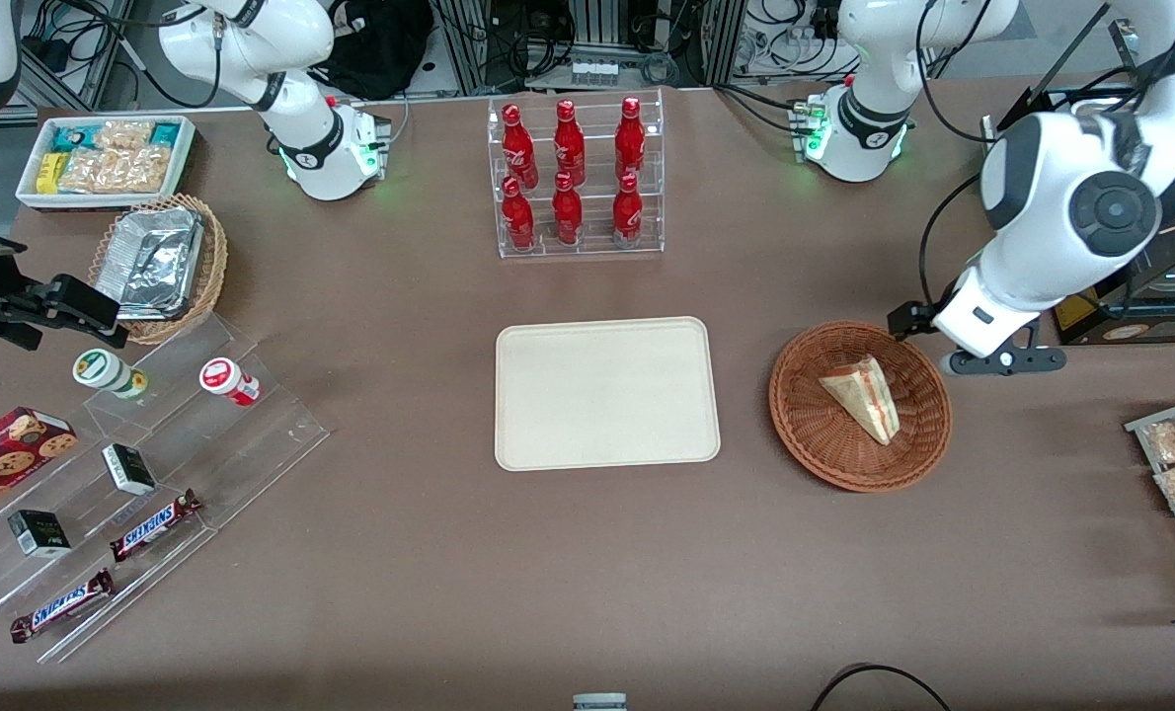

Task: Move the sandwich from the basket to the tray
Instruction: 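Move the left gripper over the wicker basket holding the sandwich, then lower the left gripper and close it on the wrapped sandwich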

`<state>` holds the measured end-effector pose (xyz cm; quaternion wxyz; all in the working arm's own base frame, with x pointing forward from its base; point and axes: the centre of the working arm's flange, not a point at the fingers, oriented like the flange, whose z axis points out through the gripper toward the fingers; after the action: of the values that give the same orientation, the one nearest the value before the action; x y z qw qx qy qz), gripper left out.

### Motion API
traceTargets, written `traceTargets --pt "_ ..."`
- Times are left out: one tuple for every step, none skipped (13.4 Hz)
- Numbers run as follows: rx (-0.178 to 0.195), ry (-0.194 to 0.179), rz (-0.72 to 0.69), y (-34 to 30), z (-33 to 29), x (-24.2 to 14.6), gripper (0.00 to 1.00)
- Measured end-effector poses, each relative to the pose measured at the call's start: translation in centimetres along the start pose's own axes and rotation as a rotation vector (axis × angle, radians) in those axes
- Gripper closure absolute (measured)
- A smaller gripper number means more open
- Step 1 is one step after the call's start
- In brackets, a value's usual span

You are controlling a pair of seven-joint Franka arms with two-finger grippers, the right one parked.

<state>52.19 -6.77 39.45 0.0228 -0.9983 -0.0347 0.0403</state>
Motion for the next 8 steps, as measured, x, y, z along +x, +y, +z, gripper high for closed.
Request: traceTargets --pt "-0.006 0.017 -0.042 0.0 1.4 -0.2 0.00" --pt "-0.010 0.027 -0.084 0.1 2.5 -0.3 0.00" --pt "-0.014 0.031 -0.132 0.4 3.2 -0.3 0.00" --pt "-0.019 0.038 -0.194 0.7 3.7 -0.2 0.00" --pt "-0.026 0.046 -0.263 1.2 4.2 0.0 0.00" --pt "-0.031 0.050 -0.325 1.6 4.7 0.2 0.00" --pt "-0.035 0.048 -0.375 2.1 5.2 0.3 0.00" --pt "-0.038 0.046 -0.419 2.4 5.8 0.4 0.00"
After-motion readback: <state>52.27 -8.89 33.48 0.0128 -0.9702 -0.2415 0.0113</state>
